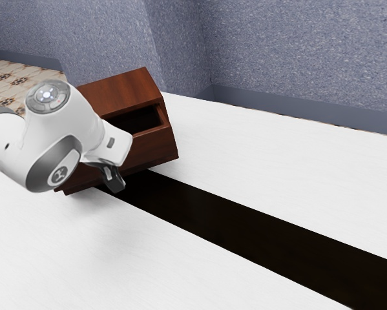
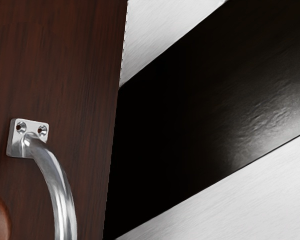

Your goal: Pull the drawer handle with one arm to open the drawer

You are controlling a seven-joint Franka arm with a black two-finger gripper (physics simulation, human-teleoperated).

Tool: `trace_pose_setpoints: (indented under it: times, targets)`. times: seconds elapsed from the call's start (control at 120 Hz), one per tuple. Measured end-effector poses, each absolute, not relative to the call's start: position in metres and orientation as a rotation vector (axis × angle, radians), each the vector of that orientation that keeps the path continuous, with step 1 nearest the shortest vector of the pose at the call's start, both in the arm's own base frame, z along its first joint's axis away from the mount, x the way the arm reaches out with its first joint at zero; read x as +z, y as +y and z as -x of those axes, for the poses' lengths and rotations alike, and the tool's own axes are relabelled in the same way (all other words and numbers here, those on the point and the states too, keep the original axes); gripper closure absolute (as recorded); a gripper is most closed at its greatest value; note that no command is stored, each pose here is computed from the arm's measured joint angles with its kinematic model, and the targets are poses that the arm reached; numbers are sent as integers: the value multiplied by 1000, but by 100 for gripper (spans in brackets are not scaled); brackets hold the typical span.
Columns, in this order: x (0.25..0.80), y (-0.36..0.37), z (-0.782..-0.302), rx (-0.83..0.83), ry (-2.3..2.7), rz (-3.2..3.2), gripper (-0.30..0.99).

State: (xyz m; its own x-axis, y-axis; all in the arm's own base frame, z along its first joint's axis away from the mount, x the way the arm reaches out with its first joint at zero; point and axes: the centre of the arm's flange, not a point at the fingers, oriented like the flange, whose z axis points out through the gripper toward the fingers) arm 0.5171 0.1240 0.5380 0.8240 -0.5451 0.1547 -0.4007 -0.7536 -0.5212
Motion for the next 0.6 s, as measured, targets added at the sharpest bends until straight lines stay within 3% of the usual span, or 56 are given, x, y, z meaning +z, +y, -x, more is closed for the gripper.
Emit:
trace_pose_setpoints:
  times: [0.6]
  targets:
    - [542, 108, -497, -432, 666, 2519, 0]
